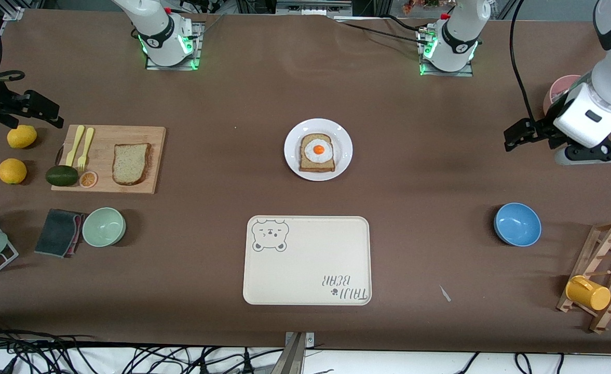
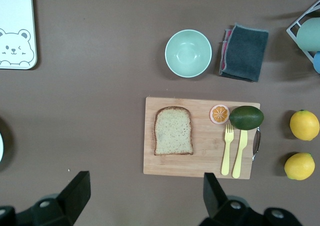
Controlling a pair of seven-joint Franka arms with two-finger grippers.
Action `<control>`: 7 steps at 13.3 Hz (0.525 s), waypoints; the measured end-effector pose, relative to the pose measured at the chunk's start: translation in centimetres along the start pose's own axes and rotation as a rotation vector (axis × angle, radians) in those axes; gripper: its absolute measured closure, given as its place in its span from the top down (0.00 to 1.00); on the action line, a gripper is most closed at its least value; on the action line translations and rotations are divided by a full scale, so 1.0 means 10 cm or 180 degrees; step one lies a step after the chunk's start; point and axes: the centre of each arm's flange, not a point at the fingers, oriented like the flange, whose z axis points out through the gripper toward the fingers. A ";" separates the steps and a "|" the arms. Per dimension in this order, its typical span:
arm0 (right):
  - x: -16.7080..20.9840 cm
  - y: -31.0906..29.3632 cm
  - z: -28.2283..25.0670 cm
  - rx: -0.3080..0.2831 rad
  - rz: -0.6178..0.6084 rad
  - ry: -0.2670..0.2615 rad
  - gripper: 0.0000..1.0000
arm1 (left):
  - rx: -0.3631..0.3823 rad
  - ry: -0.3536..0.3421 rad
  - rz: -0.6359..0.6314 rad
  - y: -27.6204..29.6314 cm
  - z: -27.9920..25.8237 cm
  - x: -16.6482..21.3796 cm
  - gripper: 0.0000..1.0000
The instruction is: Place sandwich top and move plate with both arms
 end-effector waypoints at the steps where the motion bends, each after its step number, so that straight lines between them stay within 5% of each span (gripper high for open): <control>1: 0.00 0.00 0.00 0.0005 0.0000 0.0001 1.00 | 0.0013 0.0025 -0.0001 0.00 -0.05 -0.05 1.00; 7: 0.00 -0.01 0.00 0.0010 -0.0001 0.0000 1.00 | 0.0011 0.0054 -0.0012 0.01 -0.06 -0.12 1.00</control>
